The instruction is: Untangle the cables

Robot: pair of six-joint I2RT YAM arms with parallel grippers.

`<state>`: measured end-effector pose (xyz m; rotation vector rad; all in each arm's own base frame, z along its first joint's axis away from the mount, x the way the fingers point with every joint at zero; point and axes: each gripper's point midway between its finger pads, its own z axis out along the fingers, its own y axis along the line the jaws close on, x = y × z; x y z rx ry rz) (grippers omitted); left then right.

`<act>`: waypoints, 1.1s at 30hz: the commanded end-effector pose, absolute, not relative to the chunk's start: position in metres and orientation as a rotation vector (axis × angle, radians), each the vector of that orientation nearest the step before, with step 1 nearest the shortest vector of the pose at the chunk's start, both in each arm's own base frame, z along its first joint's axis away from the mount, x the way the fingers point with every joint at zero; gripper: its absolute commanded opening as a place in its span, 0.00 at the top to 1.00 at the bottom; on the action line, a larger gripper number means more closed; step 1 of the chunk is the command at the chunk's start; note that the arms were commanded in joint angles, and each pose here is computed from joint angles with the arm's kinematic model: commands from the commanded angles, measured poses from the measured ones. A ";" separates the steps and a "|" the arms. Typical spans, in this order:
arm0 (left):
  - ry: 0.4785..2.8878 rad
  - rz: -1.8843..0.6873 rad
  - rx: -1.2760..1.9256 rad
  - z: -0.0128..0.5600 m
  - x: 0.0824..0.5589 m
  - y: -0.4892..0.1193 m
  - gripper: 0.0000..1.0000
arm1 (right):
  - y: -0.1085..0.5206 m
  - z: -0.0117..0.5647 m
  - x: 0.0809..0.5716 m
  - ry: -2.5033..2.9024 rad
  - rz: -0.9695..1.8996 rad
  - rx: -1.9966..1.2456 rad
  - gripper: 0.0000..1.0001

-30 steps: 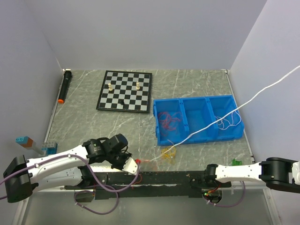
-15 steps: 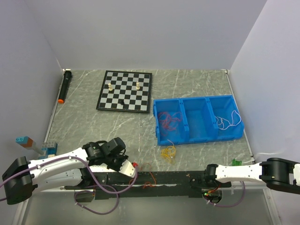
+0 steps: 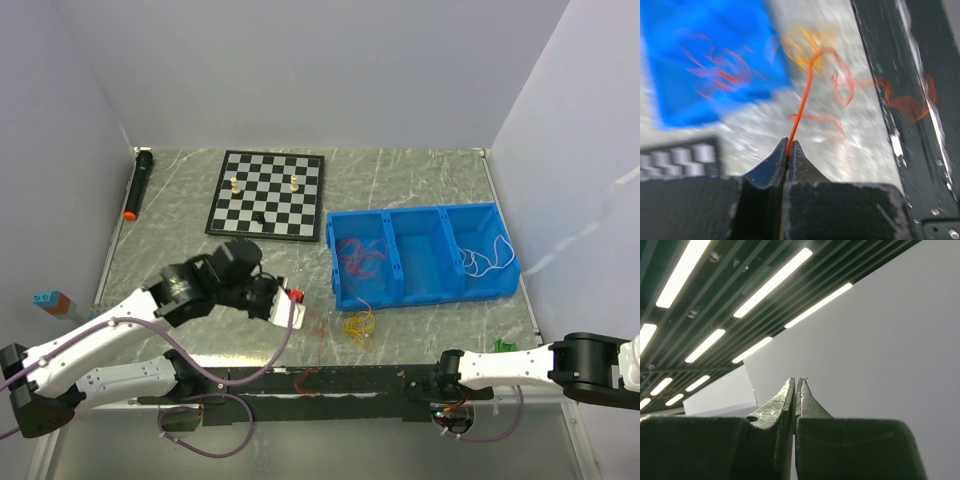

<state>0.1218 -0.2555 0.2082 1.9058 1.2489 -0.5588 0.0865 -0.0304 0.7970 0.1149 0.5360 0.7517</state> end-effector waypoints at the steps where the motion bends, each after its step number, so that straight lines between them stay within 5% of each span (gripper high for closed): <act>1: 1.192 -0.658 1.863 0.263 0.112 -0.264 0.99 | 0.006 0.804 0.099 0.535 0.653 0.046 1.00; 18: 0.924 -0.491 1.470 0.430 0.171 -0.308 0.99 | 0.096 0.772 0.191 0.670 0.044 -0.020 1.00; 25: 0.932 -0.496 1.404 0.438 0.201 -0.344 0.99 | 0.067 0.765 0.203 0.671 0.022 0.038 1.00; 33: 1.070 -0.420 1.396 0.384 0.269 -0.383 0.99 | 0.039 0.762 0.209 0.667 -0.133 0.074 1.00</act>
